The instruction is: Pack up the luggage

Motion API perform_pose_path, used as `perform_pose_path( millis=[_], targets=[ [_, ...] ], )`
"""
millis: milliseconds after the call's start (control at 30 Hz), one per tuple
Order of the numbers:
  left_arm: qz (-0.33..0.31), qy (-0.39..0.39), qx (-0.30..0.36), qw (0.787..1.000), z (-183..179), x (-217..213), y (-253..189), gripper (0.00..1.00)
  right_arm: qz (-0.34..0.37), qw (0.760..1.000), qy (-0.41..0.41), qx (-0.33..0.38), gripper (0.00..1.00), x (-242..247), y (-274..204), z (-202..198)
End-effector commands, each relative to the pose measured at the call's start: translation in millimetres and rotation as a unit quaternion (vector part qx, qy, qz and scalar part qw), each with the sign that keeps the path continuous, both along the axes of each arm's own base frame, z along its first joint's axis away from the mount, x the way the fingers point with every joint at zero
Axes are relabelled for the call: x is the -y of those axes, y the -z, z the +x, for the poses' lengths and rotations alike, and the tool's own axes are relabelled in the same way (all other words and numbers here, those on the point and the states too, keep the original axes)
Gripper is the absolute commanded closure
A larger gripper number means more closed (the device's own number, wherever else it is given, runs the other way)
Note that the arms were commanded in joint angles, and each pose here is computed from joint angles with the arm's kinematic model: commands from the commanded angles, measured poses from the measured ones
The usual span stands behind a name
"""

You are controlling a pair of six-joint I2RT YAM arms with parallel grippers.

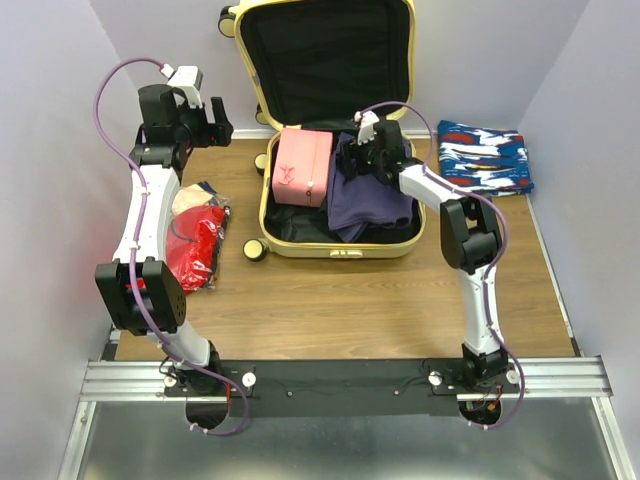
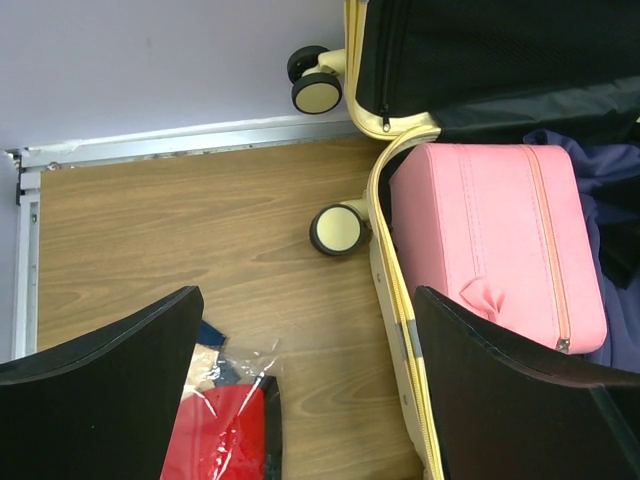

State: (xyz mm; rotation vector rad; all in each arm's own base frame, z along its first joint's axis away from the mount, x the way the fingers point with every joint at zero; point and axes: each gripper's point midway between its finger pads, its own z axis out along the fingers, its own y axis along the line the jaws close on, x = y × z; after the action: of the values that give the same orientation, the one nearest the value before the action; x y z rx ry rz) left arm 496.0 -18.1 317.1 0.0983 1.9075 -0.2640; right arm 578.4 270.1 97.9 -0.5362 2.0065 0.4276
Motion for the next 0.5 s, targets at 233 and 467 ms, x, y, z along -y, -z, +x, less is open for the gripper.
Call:
perform_pose_path(
  millis=[233,467],
  targets=[
    [0.009,0.085,0.025,0.996,-22.8,22.0,-19.5,0.04,-0.081,0.985,-0.146,0.046,0.00,7.9,-110.6,-70.3],
    [0.025,0.127,0.041,0.991,-32.9,31.6,-23.4,0.04,-0.170,0.951,-0.260,0.010,0.00,41.0,-99.1,-150.4]
  ],
)
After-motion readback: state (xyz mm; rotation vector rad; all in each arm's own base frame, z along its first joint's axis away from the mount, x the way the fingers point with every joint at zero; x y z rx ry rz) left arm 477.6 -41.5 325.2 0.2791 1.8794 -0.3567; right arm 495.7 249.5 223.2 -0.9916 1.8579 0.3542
